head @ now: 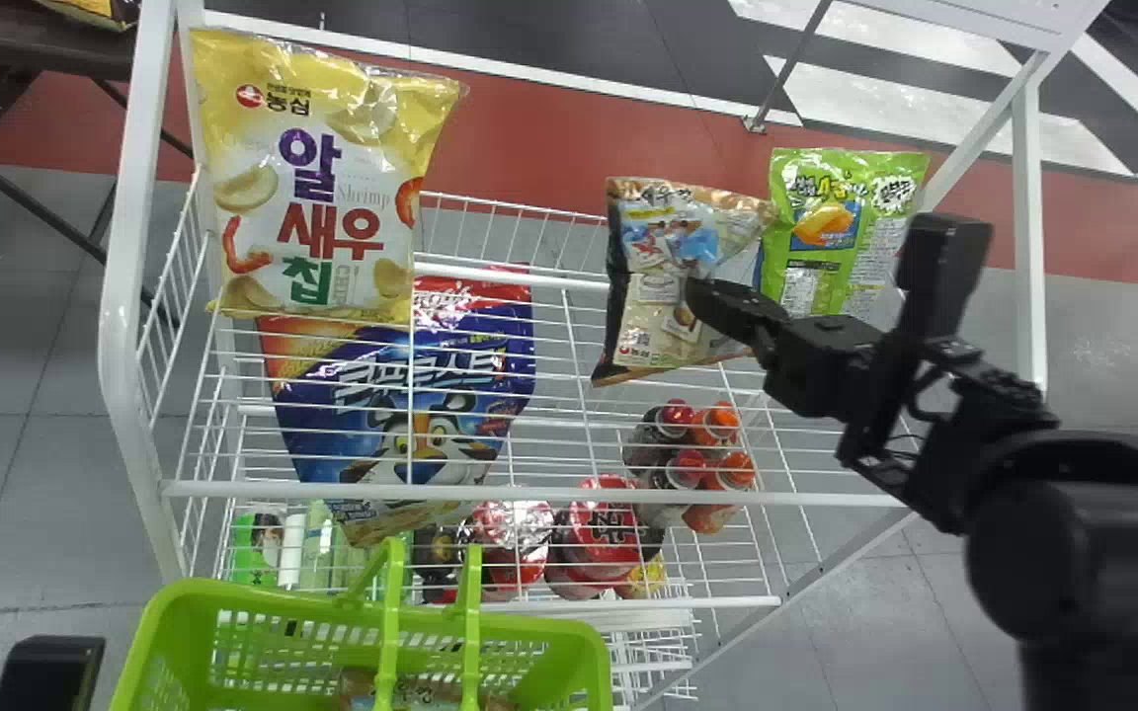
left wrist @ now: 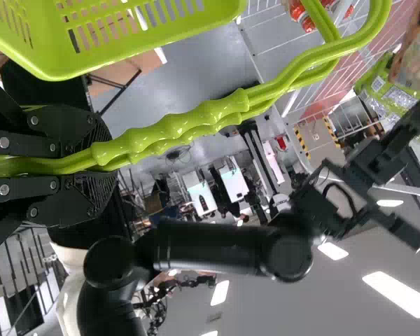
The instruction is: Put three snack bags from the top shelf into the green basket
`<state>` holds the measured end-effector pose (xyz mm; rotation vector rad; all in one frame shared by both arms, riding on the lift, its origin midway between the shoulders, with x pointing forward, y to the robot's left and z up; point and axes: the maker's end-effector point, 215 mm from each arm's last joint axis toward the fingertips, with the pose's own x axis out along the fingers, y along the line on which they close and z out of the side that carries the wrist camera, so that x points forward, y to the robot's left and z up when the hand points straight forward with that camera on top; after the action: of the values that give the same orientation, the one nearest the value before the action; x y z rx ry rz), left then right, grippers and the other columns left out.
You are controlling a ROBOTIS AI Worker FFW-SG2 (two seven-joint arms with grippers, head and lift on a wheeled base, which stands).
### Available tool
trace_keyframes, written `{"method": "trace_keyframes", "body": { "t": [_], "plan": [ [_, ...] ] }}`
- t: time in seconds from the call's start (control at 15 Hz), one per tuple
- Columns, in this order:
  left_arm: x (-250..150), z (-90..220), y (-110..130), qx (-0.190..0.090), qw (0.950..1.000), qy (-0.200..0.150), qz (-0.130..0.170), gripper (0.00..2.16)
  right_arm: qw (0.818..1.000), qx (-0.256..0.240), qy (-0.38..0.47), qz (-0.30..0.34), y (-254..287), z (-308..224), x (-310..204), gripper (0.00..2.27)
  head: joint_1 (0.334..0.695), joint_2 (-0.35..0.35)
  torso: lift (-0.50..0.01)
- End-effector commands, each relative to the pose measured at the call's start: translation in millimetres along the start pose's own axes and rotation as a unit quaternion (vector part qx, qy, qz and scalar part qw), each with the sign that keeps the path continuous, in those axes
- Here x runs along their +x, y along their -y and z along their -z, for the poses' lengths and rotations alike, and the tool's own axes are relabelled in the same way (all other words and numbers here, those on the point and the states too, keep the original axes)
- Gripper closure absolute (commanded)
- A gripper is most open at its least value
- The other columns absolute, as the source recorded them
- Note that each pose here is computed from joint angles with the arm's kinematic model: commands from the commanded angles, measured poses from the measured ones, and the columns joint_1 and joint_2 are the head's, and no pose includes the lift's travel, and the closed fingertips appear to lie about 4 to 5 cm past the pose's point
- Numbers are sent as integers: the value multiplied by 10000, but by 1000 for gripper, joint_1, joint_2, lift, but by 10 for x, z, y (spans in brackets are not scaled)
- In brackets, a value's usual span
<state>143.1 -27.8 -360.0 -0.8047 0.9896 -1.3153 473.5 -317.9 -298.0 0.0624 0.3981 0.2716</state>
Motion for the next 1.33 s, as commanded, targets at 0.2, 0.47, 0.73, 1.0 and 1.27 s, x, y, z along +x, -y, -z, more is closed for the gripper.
{"method": "trace_keyframes", "body": {
  "t": [0.2, 0.47, 0.73, 1.0, 1.27],
  "plan": [
    [-30, -39, -18, 21, 10000, 30, -23, 1710, 9911, 571, -1023, -633, -526, 309, -955, 2037, 695, -350, -47],
    [-41, -63, -37, 23, 10000, 75, -28, 1706, 9727, 927, -1649, -1345, -1070, 707, -1434, 2037, 695, -350, -47],
    [-31, -82, -24, 51, 9999, 93, -14, 1710, 9532, 1083, -2249, -1709, -1429, 1180, -1589, 2037, 695, -350, -47],
    [-42, -72, -21, 53, 9999, 113, 2, 1710, 9284, 1153, -2945, -1953, -1788, 1744, -1671, 2037, 695, -350, -47],
    [-13, -79, 8, 87, 9999, 121, 36, 1710, 8993, 1289, -3387, -2450, -2236, 2104, -1724, 2037, 695, -350, -47]
  ]
}}
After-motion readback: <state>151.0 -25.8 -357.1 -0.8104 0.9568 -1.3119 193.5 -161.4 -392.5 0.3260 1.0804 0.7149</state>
